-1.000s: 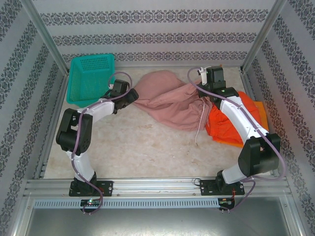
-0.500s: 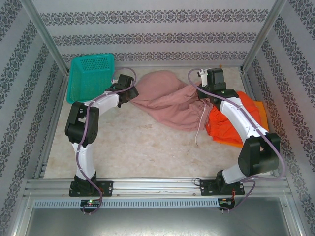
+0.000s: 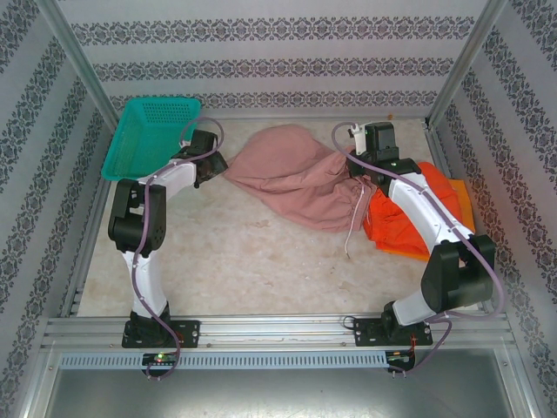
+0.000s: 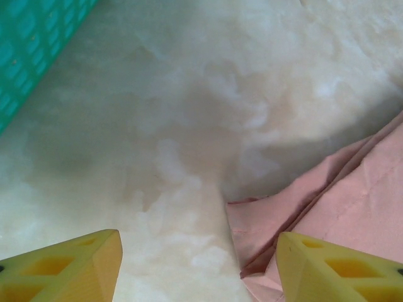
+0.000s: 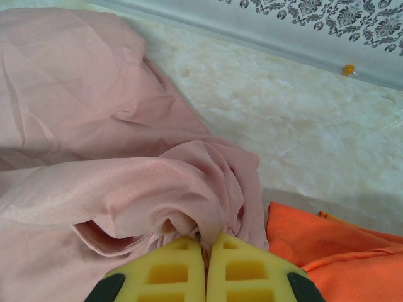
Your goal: Fold and stack the shorts
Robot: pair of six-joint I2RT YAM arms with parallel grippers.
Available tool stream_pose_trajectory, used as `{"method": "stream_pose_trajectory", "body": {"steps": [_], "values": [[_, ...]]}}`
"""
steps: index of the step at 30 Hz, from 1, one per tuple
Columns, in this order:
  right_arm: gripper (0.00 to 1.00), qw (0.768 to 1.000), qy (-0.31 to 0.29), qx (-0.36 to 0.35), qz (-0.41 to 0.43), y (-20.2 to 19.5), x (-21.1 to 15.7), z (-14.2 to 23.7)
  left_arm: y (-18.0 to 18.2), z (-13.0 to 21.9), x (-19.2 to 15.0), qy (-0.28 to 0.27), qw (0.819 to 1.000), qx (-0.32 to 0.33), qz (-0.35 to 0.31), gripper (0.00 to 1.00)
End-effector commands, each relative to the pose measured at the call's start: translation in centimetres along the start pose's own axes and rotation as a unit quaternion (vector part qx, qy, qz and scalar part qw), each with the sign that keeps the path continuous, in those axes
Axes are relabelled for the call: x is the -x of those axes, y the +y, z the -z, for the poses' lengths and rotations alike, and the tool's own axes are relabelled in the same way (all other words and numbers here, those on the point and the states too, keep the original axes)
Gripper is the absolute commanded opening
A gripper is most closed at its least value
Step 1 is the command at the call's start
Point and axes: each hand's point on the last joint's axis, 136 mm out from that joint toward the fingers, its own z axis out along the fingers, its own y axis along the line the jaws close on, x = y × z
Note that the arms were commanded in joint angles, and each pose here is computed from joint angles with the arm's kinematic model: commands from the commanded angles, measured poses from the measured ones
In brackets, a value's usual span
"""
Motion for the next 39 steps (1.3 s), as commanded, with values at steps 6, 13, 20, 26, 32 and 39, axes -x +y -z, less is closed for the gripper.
{"method": "stream_pose_trajectory", "body": {"steps": [6,13,20,26,32,39], "values": [[0.00,1.000,-0.010,0.005,-0.008,-0.1,0.2,0.6,-4.2,1.3,-1.3,0.021,0.998,-0.057,0.008,0.65],[0.00,1.000,-0.011,0.004,-0.008,-0.1,0.2,0.8,-3.8,-0.7,-3.2,0.053,0.998,-0.033,0.005,0.62],[0.00,1.000,-0.009,0.006,-0.009,-0.1,0.2,0.7,-4.4,-1.4,-4.0,0.069,0.997,-0.044,0.011,0.58],[0.00,1.000,-0.006,0.009,-0.011,0.0,0.1,0.5,-4.7,-2.0,-4.4,0.078,0.996,-0.049,0.016,0.46],[0.00,1.000,-0.002,0.009,-0.008,0.0,-0.2,0.3,-5.1,-1.8,-3.8,0.073,0.996,-0.051,0.014,0.37],[0.00,1.000,0.003,0.013,-0.009,0.2,-0.5,0.0,-5.4,-1.1,-3.1,0.064,0.997,-0.052,0.006,0.25]]}}
